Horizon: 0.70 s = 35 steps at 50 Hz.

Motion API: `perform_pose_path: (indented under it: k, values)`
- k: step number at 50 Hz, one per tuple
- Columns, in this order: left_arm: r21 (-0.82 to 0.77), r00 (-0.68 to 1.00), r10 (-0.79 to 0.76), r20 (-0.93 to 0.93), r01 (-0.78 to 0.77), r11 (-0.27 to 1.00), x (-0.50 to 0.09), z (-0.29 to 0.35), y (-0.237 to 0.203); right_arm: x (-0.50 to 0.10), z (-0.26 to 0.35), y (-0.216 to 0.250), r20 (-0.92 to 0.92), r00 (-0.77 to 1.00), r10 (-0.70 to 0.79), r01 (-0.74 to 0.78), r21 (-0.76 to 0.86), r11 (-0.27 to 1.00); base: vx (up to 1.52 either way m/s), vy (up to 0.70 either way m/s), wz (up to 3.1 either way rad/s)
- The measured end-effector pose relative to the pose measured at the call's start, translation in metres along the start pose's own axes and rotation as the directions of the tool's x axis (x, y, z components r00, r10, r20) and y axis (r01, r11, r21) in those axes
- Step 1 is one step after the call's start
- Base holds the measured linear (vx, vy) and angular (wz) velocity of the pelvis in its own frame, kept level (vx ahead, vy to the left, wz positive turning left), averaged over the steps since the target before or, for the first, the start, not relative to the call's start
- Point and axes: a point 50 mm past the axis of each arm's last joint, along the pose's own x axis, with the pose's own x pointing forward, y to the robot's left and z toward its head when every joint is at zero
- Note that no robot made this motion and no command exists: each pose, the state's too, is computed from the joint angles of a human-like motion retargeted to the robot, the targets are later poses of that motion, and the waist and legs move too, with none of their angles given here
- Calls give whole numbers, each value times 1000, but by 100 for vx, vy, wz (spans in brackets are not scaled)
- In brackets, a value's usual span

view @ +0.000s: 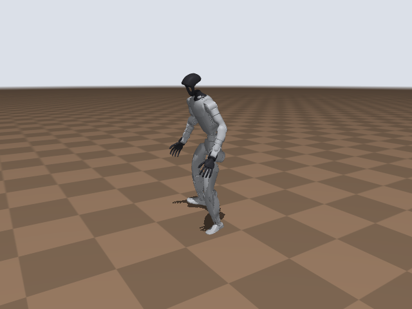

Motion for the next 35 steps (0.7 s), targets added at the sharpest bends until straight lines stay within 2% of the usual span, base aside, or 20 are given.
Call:
perform_pose_path:
  k: [3, 4, 7, 10, 13, 15, 18, 20, 21, 26, 30, 33, 35]
  values:
    - [-408, 978, 43, 203, 45, 912, 3, 69, 9, -14, -60, -50, -197, 967, -161, 161, -17, 987, 9, -85, 170]
    - [-430, 958, 26, 286, 104, 897, 3, 89, 15, -23, -80, -64, -258, 947, -193, 187, -45, 981, 5, -87, 148]
    - [-345, 858, -44, 512, 252, 904, -2, 139, 32, -52, -131, -97, -416, 874, -250, 211, -137, 968, 1, -70, 96]
    - [-241, 811, -15, 585, 191, 952, -2, 156, 41, -67, -154, -117, -502, 822, -270, 142, -277, 950, -3, -52, 14]
    - [-187, 879, 48, 475, 48, 981, 0, 119, 35, -62, -148, -127, -481, 824, -300, 70, -440, 895, 2, -38, -35]
    - [-148, 927, 42, 373, 15, 989, -3, 86, 28, -54, -137, -128, -420, 850, -318, 102, -462, 881, 5, -28, -31]
    - [-129, 982, -41, 187, 66, 989, -12, 32, 11, -43, -119, -122, -327, 898, -293, 159, -379, 912, 5, -19, -22]
    - [-203, 991, -131, 24, 133, 970, -22, -5, -5, -38, -109, -118, -289, 923, -255, 148, -346, 927, 4, -13, -25]
    - [-137, 986, -159, -50, 151, 979, -30, -25, -11, -35, -103, -114, -269, 934, -234, 131, -349, 928, 4, -10, -44]
    - [-60, 854, -269, -445, 271, 961, -83, -114, -37, -22, -82, -91, -184, 973, -139, 53, -408, 911, 2, -3, -22]
    - [-84, 701, -292, -651, 316, 945, -123, -158, -39, -18, -69, -67, -120, 991, -65, 10, -409, 913, 2, 4, -2]
    - [-138, 624, -257, -738, 234, 962, -141, -175, -34, -18, -63, -51, -97, 995, -4, -34, -391, 920, 6, 14, -2]
    - [-175, 577, -216, -788, 126, 976, -150, -183, -28, -19, -62, -42, -98, 994, 37, -74, -400, 913, 7, 21, -1]
